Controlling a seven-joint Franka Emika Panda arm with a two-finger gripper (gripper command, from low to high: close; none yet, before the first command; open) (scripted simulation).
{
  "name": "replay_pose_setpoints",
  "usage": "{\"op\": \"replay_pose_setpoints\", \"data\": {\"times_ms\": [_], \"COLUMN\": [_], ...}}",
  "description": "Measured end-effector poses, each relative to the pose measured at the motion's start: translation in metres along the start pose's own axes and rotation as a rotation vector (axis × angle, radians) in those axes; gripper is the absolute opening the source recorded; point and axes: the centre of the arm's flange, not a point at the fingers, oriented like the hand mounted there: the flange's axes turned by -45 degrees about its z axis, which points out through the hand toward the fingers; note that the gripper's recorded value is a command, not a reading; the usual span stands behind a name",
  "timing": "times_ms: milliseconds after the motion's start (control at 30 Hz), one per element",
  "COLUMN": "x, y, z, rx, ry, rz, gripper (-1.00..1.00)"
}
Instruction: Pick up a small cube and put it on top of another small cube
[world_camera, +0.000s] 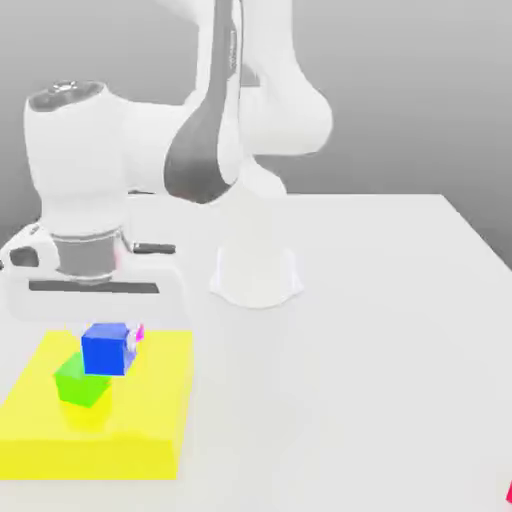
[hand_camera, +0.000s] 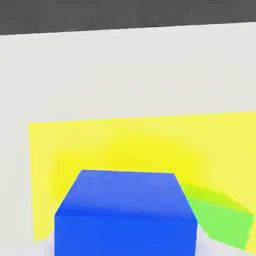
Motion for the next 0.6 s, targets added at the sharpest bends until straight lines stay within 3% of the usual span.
{"op": "replay_pose_setpoints", "data": {"times_ms": [300, 500, 533, 600], "x": [-0.092, -0.099, -0.100, -0.100], "y": [0.036, 0.039, 0.039, 0.039], "z": [-0.030, 0.023, 0.031, 0.031], "rx": [0.000, -0.001, -0.003, -0.003], "ry": [0.003, 0.004, 0.004, 0.004], "rz": [0.410, 0.452, 0.453, 0.453], "gripper": [-1.00, -1.00, 1.00, 1.00]}}
